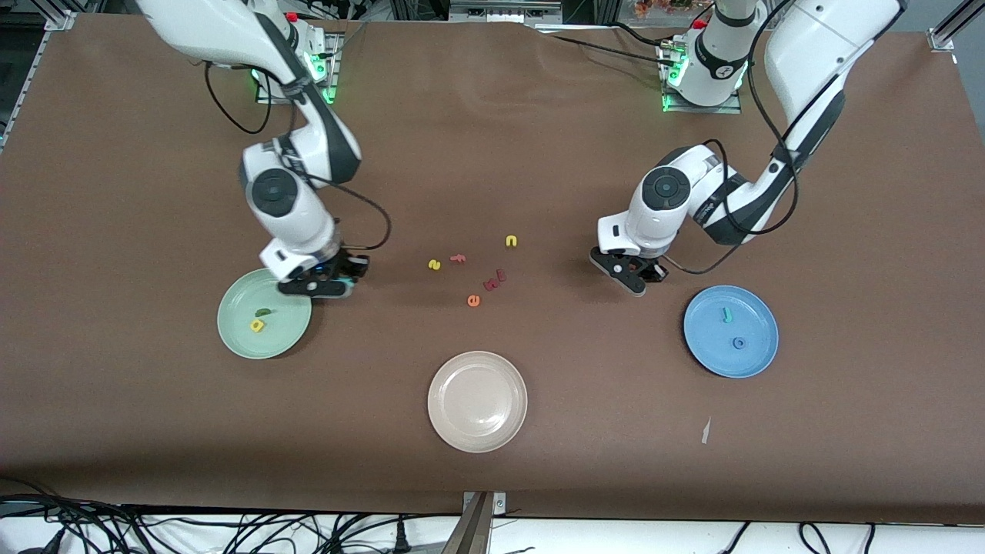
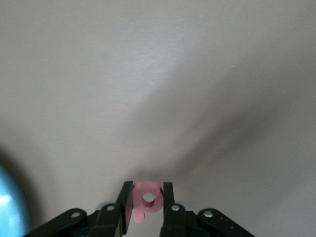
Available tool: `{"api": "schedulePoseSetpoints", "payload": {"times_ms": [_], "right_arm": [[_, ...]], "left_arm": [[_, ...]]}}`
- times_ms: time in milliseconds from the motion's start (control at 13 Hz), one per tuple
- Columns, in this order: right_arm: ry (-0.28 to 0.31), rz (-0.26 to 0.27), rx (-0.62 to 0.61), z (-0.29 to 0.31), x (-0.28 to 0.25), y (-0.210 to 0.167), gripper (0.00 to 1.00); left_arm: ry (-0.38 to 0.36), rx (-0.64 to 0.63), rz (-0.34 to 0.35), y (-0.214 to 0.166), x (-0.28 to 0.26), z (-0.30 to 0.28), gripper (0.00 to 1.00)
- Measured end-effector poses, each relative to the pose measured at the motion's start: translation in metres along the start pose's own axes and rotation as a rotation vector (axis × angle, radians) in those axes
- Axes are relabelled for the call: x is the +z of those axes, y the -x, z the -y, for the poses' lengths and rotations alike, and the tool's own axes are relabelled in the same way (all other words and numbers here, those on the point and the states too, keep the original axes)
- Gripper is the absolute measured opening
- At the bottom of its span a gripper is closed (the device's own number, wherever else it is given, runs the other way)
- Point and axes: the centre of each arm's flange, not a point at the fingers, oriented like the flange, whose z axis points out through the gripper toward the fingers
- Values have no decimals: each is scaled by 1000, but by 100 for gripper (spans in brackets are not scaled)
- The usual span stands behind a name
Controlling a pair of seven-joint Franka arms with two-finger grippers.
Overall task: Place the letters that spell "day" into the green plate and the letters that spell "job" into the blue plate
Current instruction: 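Place the teal y on the green plate and pink p on the blue plate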
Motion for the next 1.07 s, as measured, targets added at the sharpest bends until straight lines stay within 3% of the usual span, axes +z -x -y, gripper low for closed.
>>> {"api": "schedulePoseSetpoints", "payload": {"times_ms": [230, 383, 690, 844, 1074], "right_arm": [[7, -14, -89, -74, -14, -19, 36], [12, -7, -92, -108, -13, -23, 51], [13, 14, -51, -108, -42, -31, 96], [21, 44, -9, -107, -80, -35, 100], [36, 89, 11, -109, -161, -38, 100]], "left_arm": [[-28, 138, 53, -9, -42, 44, 28], [-24, 265, 52, -4, -60, 90, 28], [24, 462, 18, 26, -51, 175, 28], [52, 537, 5, 24, -35, 185, 28], [88, 536, -24, 23, -25, 195, 55]]}}
